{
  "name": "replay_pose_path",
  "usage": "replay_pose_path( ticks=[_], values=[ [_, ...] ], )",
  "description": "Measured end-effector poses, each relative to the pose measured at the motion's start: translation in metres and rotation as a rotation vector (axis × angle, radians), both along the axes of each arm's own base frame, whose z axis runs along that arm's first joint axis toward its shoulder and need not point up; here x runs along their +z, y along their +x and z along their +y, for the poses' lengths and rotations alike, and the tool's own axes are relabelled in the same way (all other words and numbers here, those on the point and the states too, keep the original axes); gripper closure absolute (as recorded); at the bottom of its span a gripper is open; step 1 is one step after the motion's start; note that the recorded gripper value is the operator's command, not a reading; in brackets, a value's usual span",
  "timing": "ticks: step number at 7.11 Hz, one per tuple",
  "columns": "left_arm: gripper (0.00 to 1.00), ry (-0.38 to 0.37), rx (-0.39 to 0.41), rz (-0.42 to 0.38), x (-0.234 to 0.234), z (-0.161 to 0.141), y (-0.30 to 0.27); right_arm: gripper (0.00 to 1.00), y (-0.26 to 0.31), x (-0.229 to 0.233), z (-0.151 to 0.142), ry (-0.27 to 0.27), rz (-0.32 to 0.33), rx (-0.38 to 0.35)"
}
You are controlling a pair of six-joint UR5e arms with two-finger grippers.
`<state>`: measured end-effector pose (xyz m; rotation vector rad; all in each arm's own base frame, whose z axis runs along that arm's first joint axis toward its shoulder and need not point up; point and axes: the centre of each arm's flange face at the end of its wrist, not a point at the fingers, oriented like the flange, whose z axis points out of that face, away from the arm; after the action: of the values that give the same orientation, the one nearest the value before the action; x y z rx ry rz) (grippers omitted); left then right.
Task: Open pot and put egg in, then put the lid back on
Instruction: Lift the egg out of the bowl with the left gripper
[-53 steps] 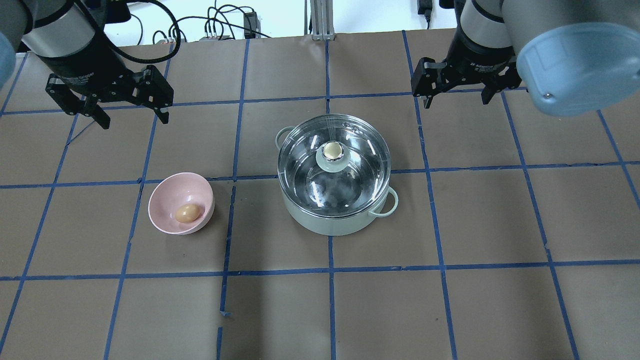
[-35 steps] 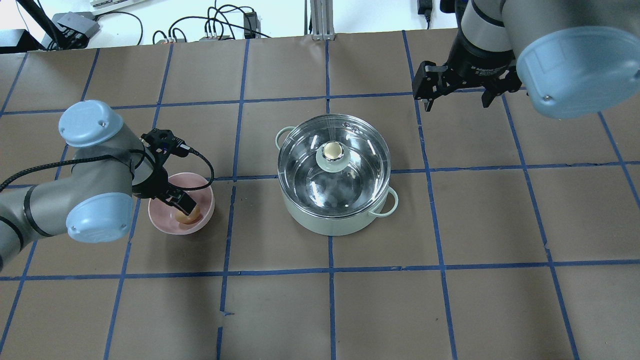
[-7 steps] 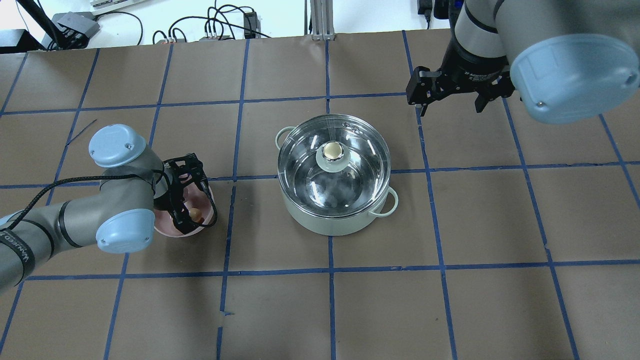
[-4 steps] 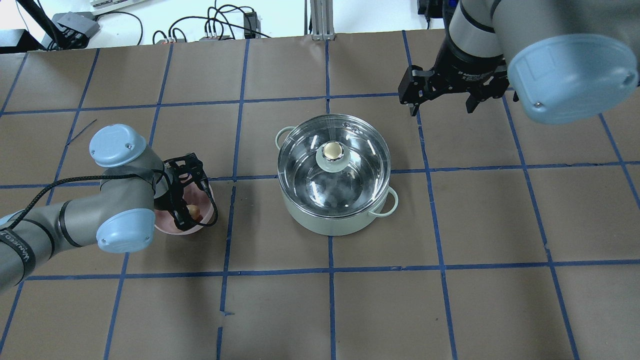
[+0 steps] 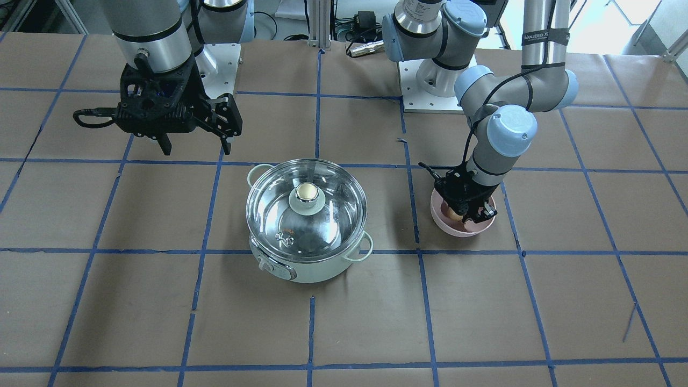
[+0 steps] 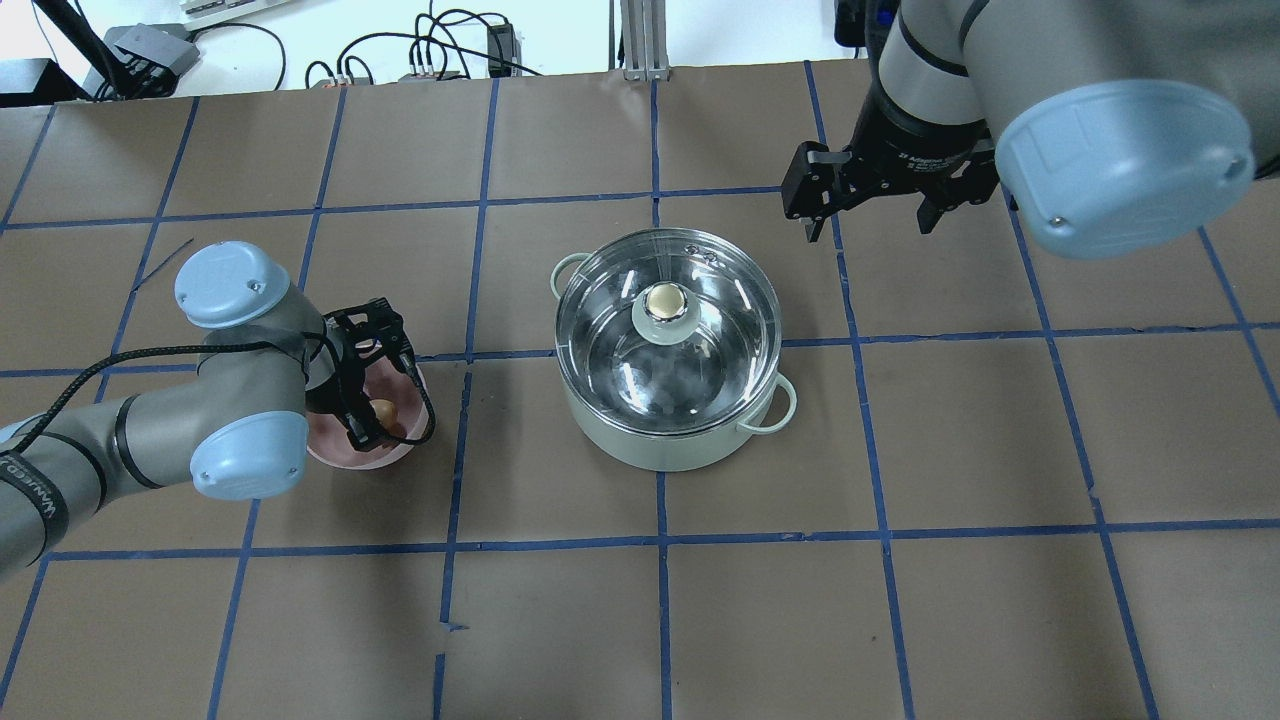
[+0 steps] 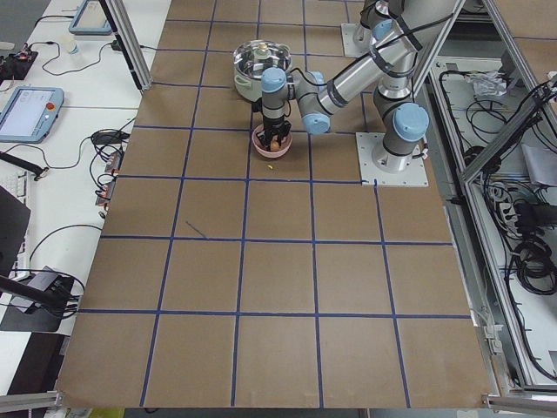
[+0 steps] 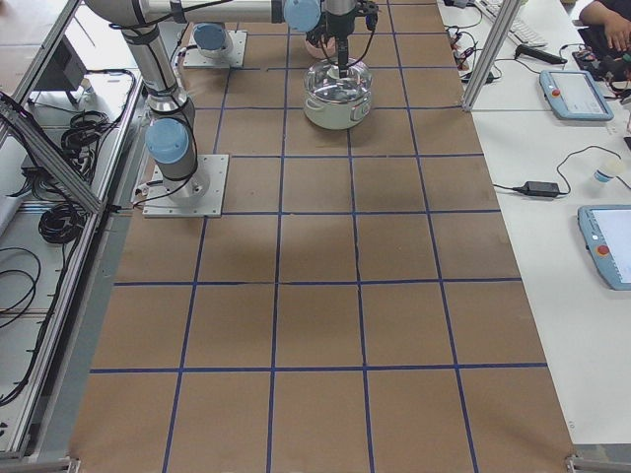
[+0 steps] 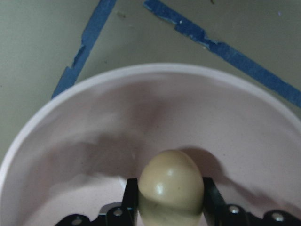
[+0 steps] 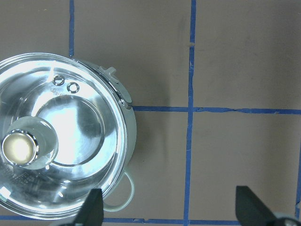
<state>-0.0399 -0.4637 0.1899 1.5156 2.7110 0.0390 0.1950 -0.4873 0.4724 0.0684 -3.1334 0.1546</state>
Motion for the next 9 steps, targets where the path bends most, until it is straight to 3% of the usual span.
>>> replay_pose_path(
  ticks=[5,9],
  values=[
    [0.93,-0.020,0.074,0.014,0.063,-0.033,-0.003,0.00,0.004,-0.003,0.000,0.001,0.005,0.008],
    [0.93,-0.025,0.295,0.039,0.149,-0.076,-0.039,0.00,0.002,-0.003,0.001,0.008,0.013,0.003]
  ],
)
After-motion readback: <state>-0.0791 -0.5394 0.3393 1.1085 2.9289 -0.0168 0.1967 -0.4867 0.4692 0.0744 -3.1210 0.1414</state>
